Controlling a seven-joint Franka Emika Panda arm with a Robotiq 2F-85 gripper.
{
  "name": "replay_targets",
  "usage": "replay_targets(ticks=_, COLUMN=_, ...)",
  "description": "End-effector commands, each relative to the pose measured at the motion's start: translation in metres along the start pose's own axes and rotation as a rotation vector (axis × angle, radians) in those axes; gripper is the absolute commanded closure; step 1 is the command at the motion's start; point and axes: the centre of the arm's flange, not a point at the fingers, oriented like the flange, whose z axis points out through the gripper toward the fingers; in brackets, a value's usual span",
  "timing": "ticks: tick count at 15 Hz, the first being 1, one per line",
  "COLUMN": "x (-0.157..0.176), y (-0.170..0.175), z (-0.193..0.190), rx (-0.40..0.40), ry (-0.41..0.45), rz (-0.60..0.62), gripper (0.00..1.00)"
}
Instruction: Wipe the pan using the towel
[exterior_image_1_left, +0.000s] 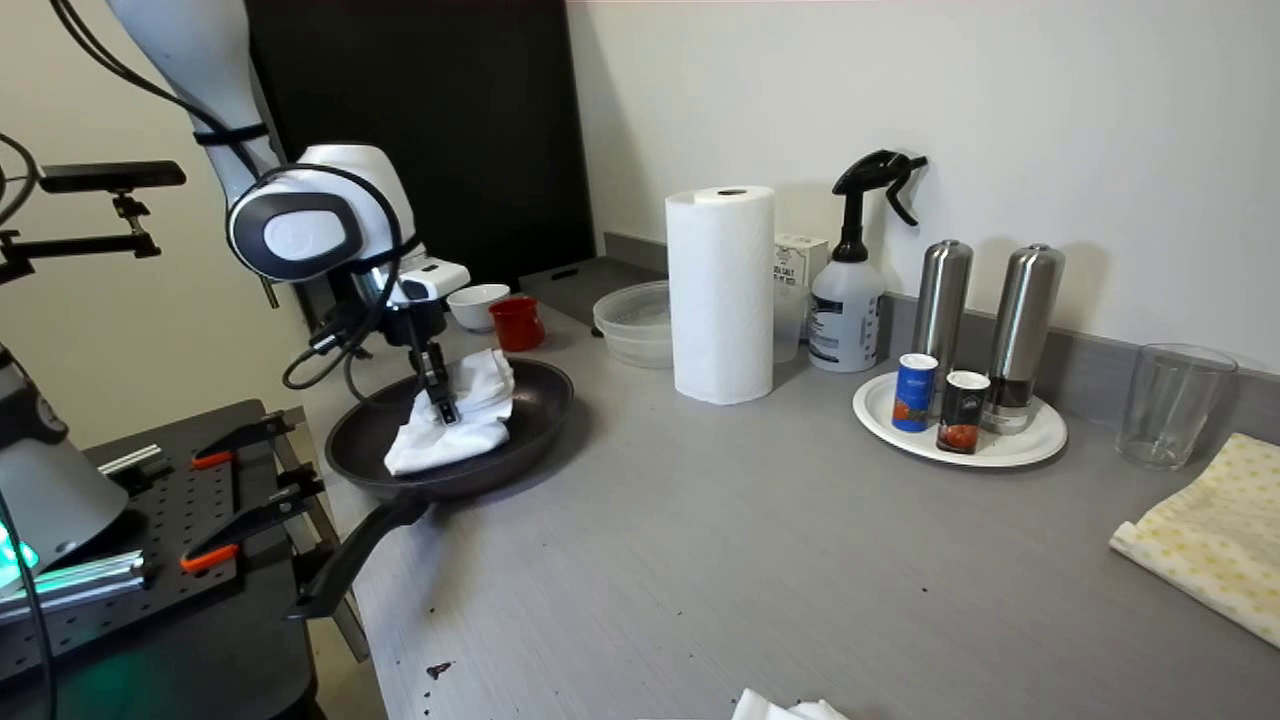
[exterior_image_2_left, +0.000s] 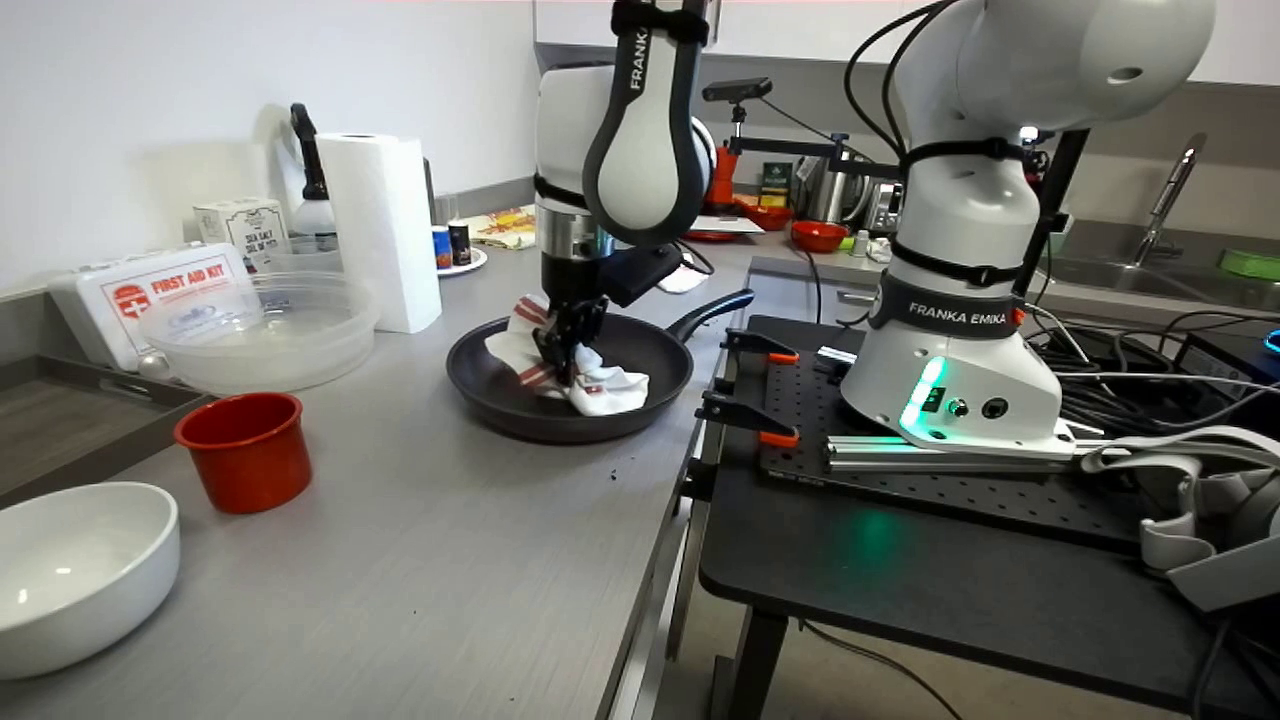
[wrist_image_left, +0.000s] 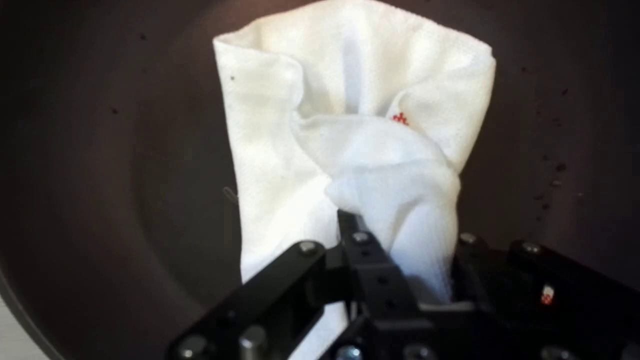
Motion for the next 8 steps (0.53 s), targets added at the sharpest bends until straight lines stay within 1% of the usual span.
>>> replay_targets(ticks=1, x=-0.021, y=-0.023, z=-0.021, rx=0.010, ry=0.029, rz=-0.090, gripper=0.94)
replay_targets(ticks=4, x=-0.027, y=-0.041, z=-0.031, rx=0.011, ry=0.058, rz=-0.129, gripper=0.94)
replay_targets(ticks=8, x=-0.029, y=-0.054, z=-0.049, rx=0.017, ry=0.110, rz=-0.163, gripper=0.94)
